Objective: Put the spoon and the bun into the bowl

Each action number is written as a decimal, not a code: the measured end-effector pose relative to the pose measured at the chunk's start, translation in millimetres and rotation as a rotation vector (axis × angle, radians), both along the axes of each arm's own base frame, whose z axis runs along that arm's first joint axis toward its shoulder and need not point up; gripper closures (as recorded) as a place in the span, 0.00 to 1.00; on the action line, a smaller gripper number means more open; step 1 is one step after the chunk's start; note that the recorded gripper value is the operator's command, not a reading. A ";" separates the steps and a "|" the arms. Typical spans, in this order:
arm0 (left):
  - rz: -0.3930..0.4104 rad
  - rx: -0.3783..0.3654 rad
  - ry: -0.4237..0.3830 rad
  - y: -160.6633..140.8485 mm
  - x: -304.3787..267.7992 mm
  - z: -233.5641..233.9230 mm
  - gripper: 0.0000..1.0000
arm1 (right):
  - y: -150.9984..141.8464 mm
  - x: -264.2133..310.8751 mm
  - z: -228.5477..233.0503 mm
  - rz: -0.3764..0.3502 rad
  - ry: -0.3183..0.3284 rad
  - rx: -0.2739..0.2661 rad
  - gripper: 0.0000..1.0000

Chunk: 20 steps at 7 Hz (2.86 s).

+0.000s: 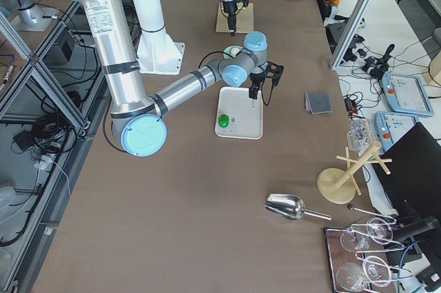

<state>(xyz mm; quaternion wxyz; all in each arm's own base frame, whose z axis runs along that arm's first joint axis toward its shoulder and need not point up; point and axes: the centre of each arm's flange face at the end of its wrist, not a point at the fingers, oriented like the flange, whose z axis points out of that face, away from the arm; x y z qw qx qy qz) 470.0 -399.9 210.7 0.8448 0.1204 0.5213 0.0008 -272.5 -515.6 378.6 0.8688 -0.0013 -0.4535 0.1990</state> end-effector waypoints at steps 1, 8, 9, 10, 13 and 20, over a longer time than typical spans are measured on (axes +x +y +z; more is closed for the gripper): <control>0.015 0.007 -0.019 -12.4 -28.1 19.3 0.02 | -0.1 8.7 7.2 0.000 0.011 0.007 0.00; 0.129 0.209 -0.258 -65.6 -348.2 234.0 0.02 | 31.8 235.6 166.5 -0.235 0.154 0.282 0.00; 0.138 0.230 -0.266 -71.7 -395.1 267.1 0.02 | 38.5 265.8 190.5 -0.260 0.160 0.314 0.00; 0.149 0.242 -0.282 -70.5 -431.2 301.6 0.02 | 42.8 288.3 215.6 -0.288 0.156 0.340 0.00; 0.180 0.180 -0.319 -58.7 -471.3 388.3 0.02 | 47.0 318.2 251.3 -0.334 0.145 0.392 0.00; 0.148 0.135 -0.322 -54.8 -490.5 414.4 0.02 | 36.1 319.7 264.7 -0.336 0.144 0.382 0.00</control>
